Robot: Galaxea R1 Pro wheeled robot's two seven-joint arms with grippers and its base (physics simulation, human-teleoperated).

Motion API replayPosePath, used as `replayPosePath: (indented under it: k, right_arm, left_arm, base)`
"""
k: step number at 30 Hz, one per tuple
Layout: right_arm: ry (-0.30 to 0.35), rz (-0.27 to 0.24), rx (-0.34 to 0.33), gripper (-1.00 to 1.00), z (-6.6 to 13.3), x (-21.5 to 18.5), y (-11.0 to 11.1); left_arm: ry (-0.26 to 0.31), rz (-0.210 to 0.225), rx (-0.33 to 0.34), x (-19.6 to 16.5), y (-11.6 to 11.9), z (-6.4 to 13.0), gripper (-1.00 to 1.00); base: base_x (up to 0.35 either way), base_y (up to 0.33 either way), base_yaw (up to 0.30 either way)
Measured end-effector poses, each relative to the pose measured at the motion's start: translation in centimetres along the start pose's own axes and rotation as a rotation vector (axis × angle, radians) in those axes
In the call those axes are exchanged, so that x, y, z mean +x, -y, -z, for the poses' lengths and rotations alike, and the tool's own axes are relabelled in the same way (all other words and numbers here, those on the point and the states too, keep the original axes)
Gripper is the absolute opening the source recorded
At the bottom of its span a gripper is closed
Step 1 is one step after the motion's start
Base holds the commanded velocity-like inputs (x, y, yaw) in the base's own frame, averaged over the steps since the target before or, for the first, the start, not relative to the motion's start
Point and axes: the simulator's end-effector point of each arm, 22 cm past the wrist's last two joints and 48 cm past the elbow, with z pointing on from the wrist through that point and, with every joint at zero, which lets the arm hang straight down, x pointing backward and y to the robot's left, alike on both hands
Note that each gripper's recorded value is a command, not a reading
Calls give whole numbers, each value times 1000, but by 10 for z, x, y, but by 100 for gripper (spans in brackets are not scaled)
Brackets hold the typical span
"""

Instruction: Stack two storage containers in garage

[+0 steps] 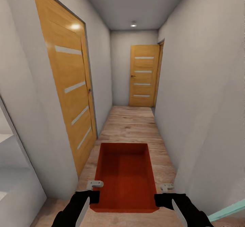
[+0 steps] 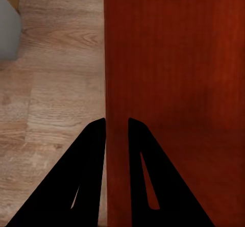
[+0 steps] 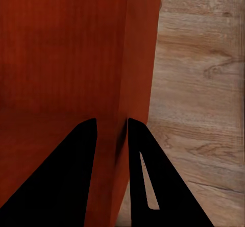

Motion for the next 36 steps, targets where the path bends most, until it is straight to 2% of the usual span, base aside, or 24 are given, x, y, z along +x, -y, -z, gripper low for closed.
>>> replayPosePath:
  k: [7, 19, 36]
  right_arm:
    - [0, 0, 0, -100, 0, 0, 0]
    - [0, 0, 0, -100, 0, 0, 0]
    - [0, 0, 0, -100, 0, 0, 0]
  left_arm:
    - [0, 0, 0, 0, 0, 0, -100]
    - [0, 0, 0, 0, 0, 0, -100]
    - [0, 0, 0, 0, 0, 0, -100]
  base:
    - [315, 124, -225]
    - [315, 116, -12]
    - [324, 5, -41]
